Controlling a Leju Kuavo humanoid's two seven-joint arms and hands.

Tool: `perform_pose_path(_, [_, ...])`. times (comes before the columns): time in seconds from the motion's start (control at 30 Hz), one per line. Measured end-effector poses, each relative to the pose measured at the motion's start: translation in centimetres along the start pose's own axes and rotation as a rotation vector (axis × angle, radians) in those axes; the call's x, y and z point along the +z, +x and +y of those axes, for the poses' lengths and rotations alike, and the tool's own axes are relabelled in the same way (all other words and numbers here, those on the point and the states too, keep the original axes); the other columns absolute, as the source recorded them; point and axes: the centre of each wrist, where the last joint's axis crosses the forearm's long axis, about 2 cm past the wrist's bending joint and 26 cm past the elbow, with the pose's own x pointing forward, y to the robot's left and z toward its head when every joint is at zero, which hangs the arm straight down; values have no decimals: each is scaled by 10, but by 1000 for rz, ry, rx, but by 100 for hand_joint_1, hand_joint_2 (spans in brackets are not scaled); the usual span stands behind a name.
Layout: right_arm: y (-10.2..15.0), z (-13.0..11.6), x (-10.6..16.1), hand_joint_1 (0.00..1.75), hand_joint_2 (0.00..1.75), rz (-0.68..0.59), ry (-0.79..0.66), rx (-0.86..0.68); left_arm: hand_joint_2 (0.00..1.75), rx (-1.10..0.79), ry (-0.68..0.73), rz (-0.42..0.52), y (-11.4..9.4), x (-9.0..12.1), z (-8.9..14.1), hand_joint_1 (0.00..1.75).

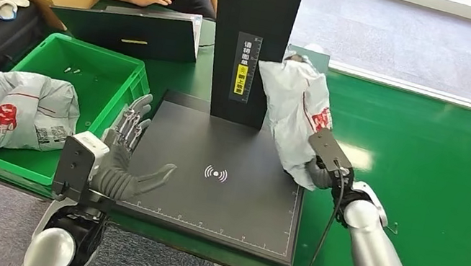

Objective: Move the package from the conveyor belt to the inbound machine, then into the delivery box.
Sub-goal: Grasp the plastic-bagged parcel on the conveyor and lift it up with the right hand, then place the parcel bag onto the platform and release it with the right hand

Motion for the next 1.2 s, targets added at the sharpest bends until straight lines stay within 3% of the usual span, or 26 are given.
perform_pose_path(0.3, [52, 12, -24, 175, 175, -186, 72, -9, 175, 11, -10, -10, -2, -6, -3, 0])
perform_pose_path(0.6, [157, 35, -66, 175, 175, -350, 225, -17, 175, 32, -31, -26, -3, -19, -9, 0])
perform_pose_path(0.77, [196, 56, -75, 175, 175, -403, 395, -33, 175, 39, -52, -30, -4, -26, -10, 0])
perform_pose_path(0.93, [214, 85, -77, 175, 175, -392, 499, -33, 175, 40, -47, -25, -5, -27, -10, 0])
perform_pose_path(1.2, [221, 100, -81, 175, 175, -302, 530, 13, 175, 39, -25, 16, -8, -22, -8, 0])
